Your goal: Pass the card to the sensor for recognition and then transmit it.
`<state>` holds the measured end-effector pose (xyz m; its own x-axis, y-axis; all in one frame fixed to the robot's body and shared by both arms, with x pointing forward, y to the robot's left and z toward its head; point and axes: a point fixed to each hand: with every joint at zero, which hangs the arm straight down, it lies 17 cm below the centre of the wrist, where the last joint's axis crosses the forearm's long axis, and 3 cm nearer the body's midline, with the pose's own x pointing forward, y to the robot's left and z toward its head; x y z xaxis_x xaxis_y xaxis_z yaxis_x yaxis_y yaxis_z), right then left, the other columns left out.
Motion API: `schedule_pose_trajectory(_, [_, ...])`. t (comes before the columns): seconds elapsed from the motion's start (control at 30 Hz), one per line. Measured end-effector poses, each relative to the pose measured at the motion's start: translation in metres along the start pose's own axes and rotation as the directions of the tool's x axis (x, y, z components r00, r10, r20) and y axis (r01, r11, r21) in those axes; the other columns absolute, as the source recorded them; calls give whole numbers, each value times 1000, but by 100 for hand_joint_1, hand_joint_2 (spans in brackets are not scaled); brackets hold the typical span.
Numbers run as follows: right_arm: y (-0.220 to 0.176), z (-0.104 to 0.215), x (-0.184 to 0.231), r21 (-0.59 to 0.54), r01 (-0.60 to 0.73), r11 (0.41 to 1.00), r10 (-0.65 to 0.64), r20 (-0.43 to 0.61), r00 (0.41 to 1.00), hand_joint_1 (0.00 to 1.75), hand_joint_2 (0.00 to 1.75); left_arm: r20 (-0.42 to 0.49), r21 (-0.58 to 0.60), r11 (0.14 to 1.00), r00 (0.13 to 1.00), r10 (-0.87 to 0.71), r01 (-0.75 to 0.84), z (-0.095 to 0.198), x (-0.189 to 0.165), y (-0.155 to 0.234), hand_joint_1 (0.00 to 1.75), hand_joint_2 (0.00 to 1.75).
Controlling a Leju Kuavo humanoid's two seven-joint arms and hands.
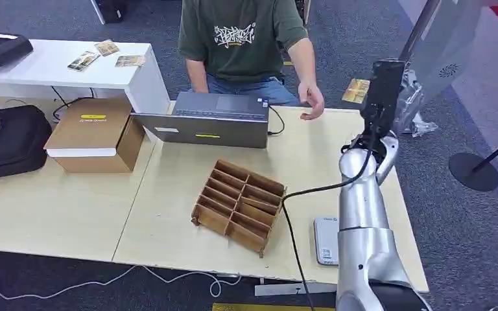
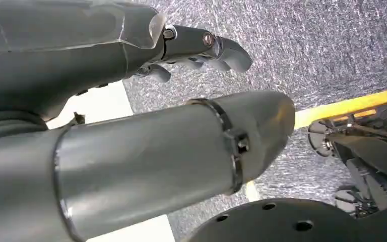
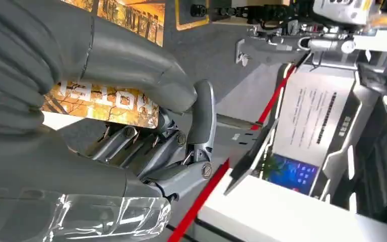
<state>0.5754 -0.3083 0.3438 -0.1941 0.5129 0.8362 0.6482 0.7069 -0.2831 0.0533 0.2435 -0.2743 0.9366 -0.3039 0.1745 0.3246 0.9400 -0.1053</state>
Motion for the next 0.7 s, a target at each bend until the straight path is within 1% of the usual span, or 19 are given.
schedule_pose_trajectory(0.17, [28,-19,29,47,-97,994,95,50,994,175,175,-13,-2,1000,1000,-18,18,0,0,0,0,0])
schedule_pose_trajectory(0.33, [49,-31,45,84,-175,981,169,75,983,175,175,-17,-9,999,999,-35,35,0,3,-1,0,0])
schedule_pose_trajectory(0.53, [63,-37,52,109,-224,969,216,81,973,175,175,-15,-18,999,999,-45,44,0,9,-1,0,0])
schedule_pose_trajectory(0.7, [69,-35,43,127,-254,959,246,78,966,175,175,-20,-21,998,998,-52,51,0,12,0,0,0])
